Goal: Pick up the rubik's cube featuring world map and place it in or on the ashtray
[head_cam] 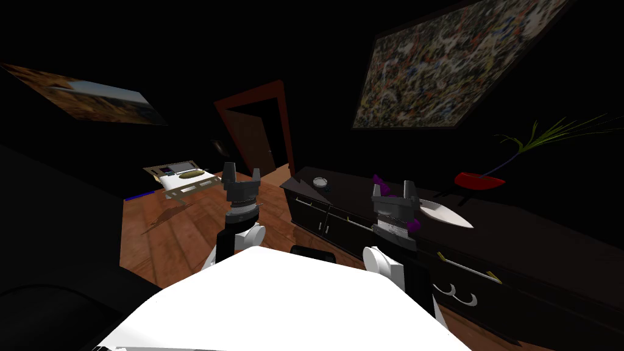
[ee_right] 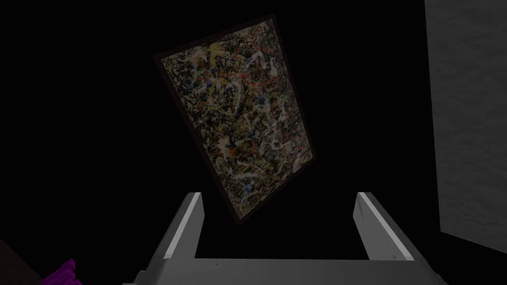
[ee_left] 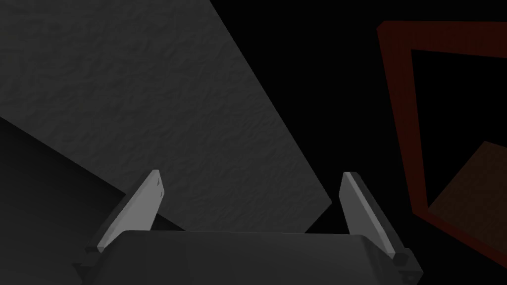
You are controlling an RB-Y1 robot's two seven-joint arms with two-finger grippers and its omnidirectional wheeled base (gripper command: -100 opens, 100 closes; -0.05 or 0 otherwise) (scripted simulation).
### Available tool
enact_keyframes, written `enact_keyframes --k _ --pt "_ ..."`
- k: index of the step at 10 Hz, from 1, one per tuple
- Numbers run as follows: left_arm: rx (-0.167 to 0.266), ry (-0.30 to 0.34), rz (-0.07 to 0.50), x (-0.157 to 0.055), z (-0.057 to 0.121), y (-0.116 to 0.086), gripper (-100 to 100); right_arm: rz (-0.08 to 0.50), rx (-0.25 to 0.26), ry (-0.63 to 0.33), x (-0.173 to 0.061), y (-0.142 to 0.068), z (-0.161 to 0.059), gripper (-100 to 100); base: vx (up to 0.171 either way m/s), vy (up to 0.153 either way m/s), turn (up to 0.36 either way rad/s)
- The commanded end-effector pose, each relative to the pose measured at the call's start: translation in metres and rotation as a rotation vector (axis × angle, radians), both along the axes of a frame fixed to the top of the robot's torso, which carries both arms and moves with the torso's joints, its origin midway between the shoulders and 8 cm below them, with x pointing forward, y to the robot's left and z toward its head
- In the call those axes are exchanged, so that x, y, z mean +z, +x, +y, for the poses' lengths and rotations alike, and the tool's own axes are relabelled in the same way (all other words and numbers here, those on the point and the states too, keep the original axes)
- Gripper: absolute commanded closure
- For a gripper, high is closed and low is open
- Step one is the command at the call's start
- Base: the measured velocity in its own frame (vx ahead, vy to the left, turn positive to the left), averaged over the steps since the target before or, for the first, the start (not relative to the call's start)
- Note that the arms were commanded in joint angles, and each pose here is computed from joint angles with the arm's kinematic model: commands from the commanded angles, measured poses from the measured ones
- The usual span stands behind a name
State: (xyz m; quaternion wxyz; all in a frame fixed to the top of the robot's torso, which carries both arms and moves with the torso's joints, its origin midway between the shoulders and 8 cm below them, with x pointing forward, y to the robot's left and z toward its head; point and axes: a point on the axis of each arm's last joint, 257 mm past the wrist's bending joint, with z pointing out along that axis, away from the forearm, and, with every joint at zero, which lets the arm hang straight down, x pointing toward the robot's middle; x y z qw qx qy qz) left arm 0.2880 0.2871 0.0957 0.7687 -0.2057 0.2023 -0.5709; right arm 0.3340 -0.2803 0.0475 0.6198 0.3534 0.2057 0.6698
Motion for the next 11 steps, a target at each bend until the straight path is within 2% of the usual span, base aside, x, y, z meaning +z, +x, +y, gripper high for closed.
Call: enact_keyframes --k 1,6,11 --pt "0.0 0.0 0.0 0.0 0.0 0.0 0 0.018 -0.002 -0.058 -0.006 0.003 0.003 -100 0.0 0.037 -0.009" --pt "0.0 0.0 0.0 0.0 0.0 0.0 0 0.077 -0.045 -0.252 -0.031 0.015 0.005 -100 0.0 0.09 -0.018" --pt "0.0 0.0 0.0 0.0 0.0 0.0 0 0.161 -0.138 -0.493 -0.069 0.037 -0.004 -100 0.013 0.126 -0.04"
